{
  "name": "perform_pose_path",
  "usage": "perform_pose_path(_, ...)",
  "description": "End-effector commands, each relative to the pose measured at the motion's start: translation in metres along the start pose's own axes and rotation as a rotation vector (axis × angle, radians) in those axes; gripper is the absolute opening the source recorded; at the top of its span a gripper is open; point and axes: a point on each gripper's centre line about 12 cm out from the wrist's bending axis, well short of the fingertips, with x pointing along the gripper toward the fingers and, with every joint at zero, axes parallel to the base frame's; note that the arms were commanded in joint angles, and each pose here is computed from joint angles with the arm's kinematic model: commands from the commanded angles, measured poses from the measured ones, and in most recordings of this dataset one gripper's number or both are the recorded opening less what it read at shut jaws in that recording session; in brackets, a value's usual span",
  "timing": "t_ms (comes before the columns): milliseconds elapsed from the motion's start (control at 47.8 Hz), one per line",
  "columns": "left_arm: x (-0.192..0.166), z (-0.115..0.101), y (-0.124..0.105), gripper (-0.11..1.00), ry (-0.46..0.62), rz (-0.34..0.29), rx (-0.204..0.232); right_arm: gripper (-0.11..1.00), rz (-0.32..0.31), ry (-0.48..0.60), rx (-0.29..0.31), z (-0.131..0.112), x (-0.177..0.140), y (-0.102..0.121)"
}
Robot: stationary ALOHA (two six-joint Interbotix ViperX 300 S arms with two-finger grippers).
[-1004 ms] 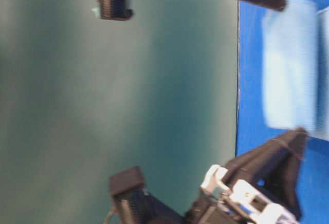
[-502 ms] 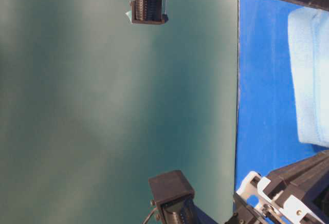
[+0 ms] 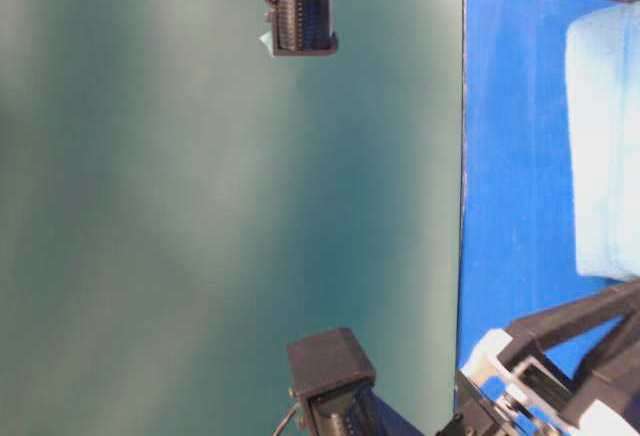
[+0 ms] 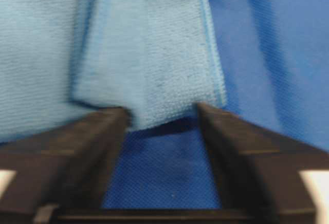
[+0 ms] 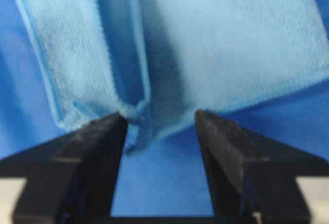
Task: Fold the light blue towel.
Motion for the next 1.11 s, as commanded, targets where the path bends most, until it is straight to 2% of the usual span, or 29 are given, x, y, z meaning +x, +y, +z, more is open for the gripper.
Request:
perform_pose_path(0,-0.008,0.025,0.0,0.68,-0.077,0.001,0.002,0.55,0.041,-0.053,-0.024,0.013,-0.011,0.015)
perform_pose_path(42,-0.013,0.03,-0.001,0.78,-0.091,0.001,0.004,0.54,0.05,-0.063,-0.034,0.015,-0.016,0.019)
perform_pose_path(84,-0.018,0.034,-0.001,0.82,-0.103,0.001,0.005,0.54,0.056,-0.074,-0.041,0.017,-0.021,0.022)
perform_pose_path(188,-0.033,0.049,-0.002,0.75,-0.138,-0.004,0.009,0.54,0.053,-0.105,-0.058,0.022,-0.042,0.027)
perform_pose_path(335,-0.063,0.072,-0.002,0.76,-0.189,-0.007,0.018,0.54,0.017,-0.143,-0.066,0.029,-0.073,0.025)
perform_pose_path(502,-0.096,0.086,0.0,0.76,-0.25,-0.003,0.025,0.54,-0.021,-0.195,-0.069,0.032,-0.107,0.016)
perform_pose_path(627,-0.123,0.094,0.001,0.75,-0.319,0.003,0.031,0.54,-0.031,-0.254,-0.093,0.03,-0.129,0.008)
perform_pose_path(816,-0.163,0.094,0.007,0.74,-0.412,0.029,0.023,0.54,-0.011,-0.367,-0.118,0.025,-0.161,-0.004)
perform_pose_path(1087,-0.227,0.072,0.012,0.74,-0.546,0.062,0.01,0.54,0.004,-0.533,-0.147,0.009,-0.204,-0.025)
